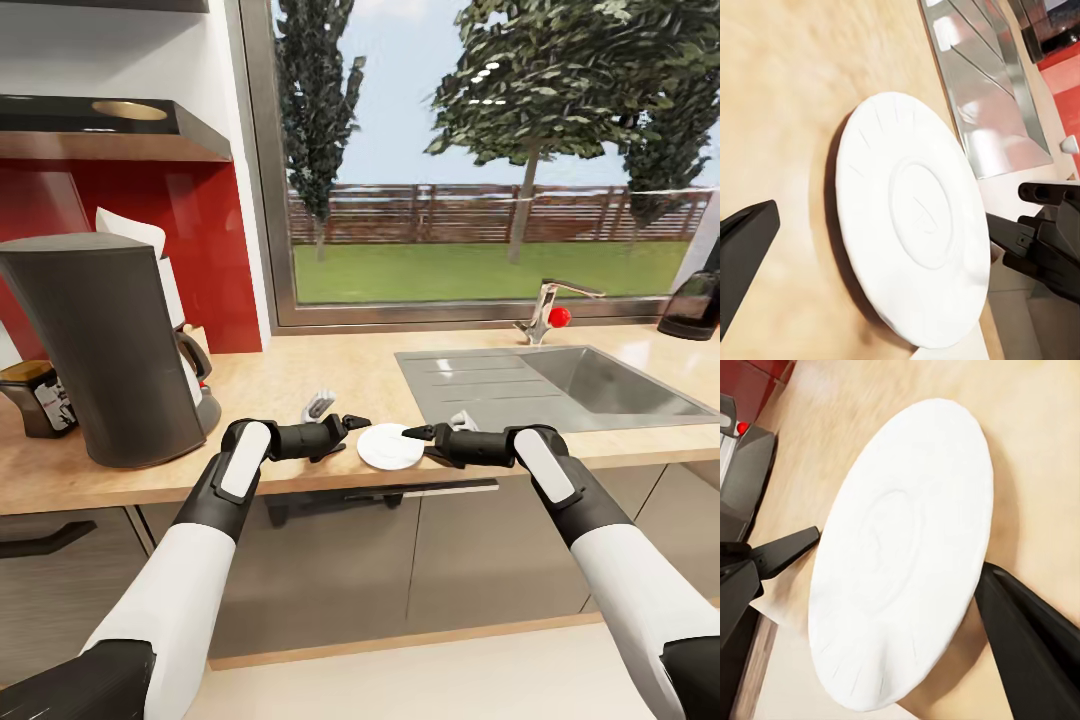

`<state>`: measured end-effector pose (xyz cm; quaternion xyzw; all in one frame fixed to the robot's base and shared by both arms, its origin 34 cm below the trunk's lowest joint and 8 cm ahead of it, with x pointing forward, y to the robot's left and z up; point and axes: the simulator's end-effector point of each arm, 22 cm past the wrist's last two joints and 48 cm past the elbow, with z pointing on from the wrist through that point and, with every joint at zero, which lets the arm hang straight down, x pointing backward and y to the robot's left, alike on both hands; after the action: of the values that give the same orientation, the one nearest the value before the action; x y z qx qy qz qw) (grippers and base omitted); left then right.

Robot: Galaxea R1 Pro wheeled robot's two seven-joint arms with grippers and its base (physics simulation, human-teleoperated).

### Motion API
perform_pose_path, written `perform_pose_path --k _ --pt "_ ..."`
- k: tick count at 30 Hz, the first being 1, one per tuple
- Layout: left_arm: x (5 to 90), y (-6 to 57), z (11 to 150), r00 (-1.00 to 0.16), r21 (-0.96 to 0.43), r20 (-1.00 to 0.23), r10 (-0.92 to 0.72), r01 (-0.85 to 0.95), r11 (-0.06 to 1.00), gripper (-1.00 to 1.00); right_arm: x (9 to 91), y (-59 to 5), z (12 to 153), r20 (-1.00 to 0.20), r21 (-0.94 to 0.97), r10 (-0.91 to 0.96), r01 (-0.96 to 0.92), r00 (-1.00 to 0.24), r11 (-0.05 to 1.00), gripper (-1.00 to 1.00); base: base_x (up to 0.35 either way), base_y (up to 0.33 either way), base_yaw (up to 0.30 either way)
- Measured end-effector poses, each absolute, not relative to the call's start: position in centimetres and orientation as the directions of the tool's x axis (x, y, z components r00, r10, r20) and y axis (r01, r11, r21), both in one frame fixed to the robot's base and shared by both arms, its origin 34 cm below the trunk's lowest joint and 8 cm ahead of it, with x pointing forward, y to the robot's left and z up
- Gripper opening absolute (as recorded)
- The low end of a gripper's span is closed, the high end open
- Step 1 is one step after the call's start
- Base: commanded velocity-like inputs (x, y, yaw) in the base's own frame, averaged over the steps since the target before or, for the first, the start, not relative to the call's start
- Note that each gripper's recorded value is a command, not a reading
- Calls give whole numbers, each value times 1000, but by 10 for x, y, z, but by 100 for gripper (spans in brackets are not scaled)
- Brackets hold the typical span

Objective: Set up a coffee station on the kitchen countertop: keep the coffee maker on the countertop, move the bottle of coffee from the kitchen shelf to the counter next to the coffee maker, place a paper coffee filter on top of the coffee maker, put the saucer next to the coffee maker with the coffee cup on the saucer, and place the electric kettle next to the coffee maker.

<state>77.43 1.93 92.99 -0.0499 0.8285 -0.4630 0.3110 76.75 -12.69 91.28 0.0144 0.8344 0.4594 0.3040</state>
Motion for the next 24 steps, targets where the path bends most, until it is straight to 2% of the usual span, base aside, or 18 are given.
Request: perform_pose_path --k 24 --pt "773 17 929 -804 -793 -474 -360 211 571 100 768 -127 912 -493 776 304 -254 -815 578 100 0 0 0"
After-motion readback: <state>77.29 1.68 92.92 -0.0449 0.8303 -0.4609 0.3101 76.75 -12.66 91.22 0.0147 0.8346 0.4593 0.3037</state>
